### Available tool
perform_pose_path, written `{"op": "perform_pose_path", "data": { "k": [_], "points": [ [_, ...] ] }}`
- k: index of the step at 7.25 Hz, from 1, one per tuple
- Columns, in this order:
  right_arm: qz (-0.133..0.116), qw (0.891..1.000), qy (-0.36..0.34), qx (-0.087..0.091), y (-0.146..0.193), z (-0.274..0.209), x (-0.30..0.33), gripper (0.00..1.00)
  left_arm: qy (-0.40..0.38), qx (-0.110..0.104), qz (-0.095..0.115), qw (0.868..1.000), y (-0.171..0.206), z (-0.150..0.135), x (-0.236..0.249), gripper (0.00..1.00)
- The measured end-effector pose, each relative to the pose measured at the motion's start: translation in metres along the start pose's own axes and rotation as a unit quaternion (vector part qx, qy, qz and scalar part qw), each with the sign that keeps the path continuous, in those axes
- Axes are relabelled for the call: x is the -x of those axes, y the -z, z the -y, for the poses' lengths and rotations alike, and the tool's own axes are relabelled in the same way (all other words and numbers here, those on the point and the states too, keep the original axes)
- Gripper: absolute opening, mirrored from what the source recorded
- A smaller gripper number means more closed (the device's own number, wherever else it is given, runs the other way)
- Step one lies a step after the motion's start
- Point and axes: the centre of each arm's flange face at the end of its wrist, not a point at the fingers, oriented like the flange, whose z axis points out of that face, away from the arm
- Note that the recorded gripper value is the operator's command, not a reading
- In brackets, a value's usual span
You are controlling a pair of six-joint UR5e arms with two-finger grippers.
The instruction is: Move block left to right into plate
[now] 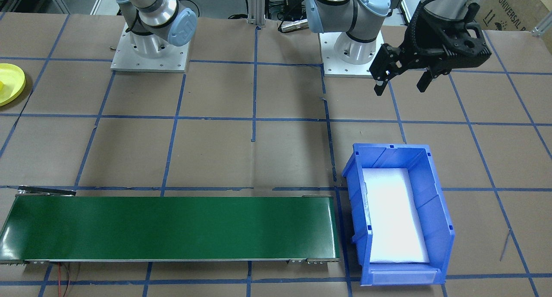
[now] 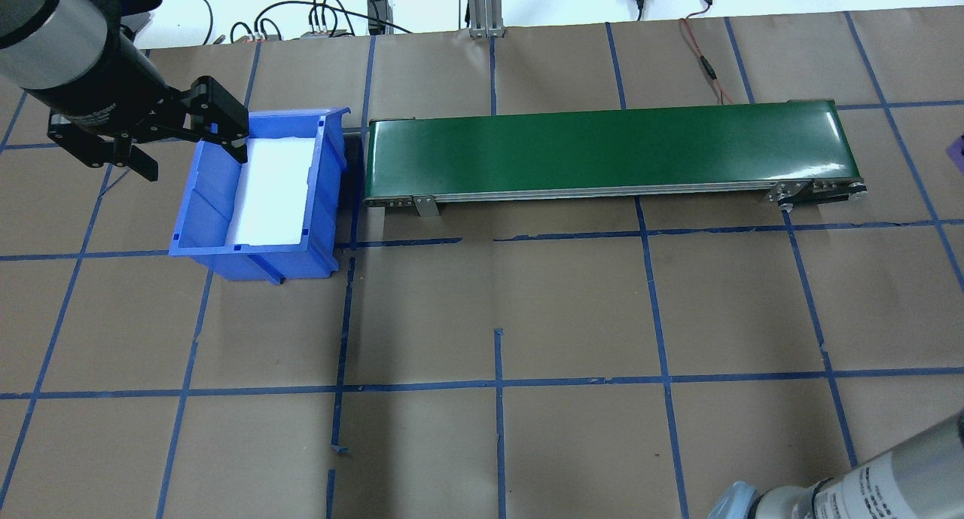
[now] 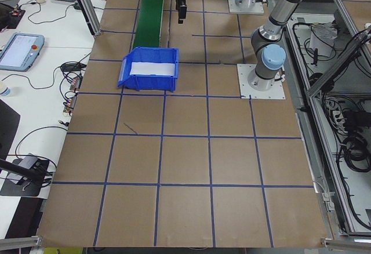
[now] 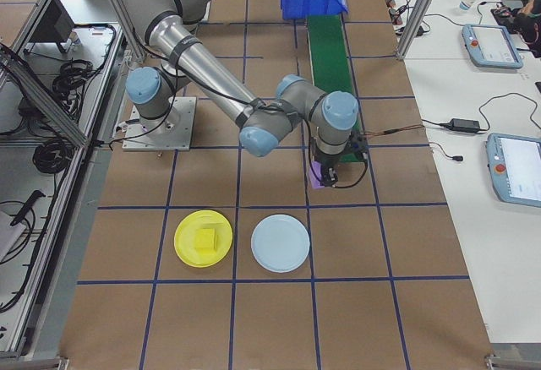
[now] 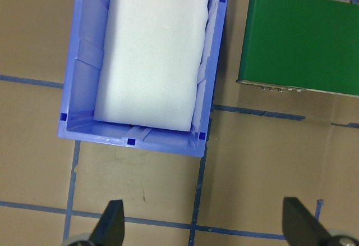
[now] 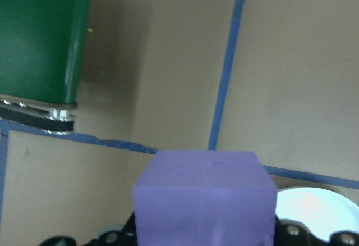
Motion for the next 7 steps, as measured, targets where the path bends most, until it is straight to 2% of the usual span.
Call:
{"op": "perform_pose_path", "data": {
  "k": [3,5,7],
  "points": [
    [0.036,0.999,-0.003,0.010,-0.072,-0.107,-0.101,0.45,0.001,0.005,0.009,1.000,0.012,-0.016,0.003,1.00],
    [0.041,0.999,-0.010,0.009,-0.101,-0.132,-0.125,0.91,0.000,0.007,0.010,1.000,0.013,-0.019,0.003,1.00],
    [0.041,0.999,-0.021,0.010,-0.106,-0.137,-0.129,0.97,-0.001,0.009,0.010,1.000,0.011,-0.020,0.002,1.00]
  ]
}}
